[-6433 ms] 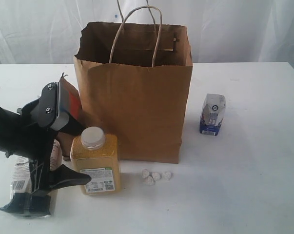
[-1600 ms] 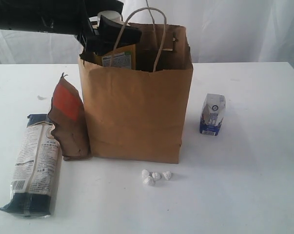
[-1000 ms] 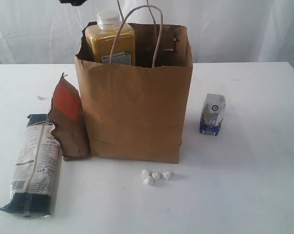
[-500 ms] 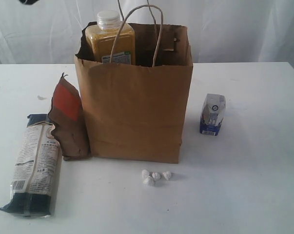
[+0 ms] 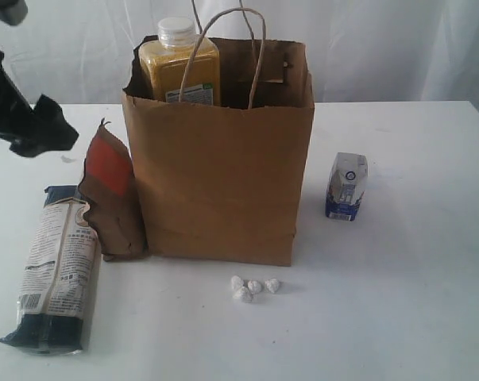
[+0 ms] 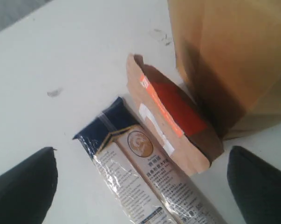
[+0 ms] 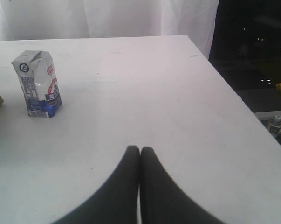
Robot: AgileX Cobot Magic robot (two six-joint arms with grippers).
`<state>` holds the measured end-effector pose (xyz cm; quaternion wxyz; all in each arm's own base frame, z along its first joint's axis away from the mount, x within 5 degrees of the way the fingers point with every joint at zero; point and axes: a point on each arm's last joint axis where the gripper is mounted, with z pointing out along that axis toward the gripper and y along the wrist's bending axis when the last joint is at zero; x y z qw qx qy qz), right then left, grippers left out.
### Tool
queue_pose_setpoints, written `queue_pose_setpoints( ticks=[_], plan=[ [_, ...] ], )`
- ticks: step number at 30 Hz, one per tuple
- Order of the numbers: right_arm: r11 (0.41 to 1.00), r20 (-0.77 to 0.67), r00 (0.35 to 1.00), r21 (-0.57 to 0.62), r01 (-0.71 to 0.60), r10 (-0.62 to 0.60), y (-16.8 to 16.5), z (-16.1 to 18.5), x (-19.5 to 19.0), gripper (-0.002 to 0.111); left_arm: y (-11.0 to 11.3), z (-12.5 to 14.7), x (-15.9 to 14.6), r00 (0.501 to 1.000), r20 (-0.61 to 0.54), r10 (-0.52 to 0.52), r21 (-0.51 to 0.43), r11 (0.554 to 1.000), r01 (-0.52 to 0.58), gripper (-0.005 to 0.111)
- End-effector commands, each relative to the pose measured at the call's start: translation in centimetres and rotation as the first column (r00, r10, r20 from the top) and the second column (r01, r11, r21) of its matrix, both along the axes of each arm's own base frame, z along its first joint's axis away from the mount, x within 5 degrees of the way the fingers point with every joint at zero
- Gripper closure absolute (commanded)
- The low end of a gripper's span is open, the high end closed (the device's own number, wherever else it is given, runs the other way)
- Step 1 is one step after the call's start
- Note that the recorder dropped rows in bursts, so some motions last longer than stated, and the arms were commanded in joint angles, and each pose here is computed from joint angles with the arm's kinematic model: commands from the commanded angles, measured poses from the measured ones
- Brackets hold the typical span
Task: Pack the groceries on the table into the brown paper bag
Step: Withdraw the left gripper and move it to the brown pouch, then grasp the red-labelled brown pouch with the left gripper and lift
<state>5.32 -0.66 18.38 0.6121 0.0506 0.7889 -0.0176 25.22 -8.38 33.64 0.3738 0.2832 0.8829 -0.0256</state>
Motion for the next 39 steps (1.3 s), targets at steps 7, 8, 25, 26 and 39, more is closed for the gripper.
queue_pose_setpoints(
  ticks=[7,8,25,26,39],
  plan=[
    [1.000,0.007,1.000,0.000,-0.003,0.003,0.0,-0.1,0.0,0.108,-0.1,-4.6,0.6,0.985,-0.080,0.155,-0.124,0.979,-0.164,0.010],
    [1.000,0.007,1.000,0.000,-0.003,0.003,0.0,-0.1,0.0,0.108,-0.2,-4.8,0.7,0.983,-0.089,0.162,-0.128,0.977,-0.173,0.010],
    [1.000,0.007,1.000,0.000,-0.003,0.003,0.0,-0.1,0.0,0.108,-1.1,-8.0,3.3,0.968,-0.136,0.211,-0.181,0.955,-0.234,0.010],
    [1.000,0.007,1.000,0.000,-0.003,0.003,0.0,-0.1,0.0,0.108,-1.2,-8.3,3.5,0.967,-0.139,0.212,-0.179,0.955,-0.236,0.010],
    [1.000,0.007,1.000,0.000,-0.003,0.003,0.0,-0.1,0.0,0.108,-1.4,-9.9,4.5,0.965,-0.152,0.214,-0.162,0.958,-0.238,0.010]
  ],
)
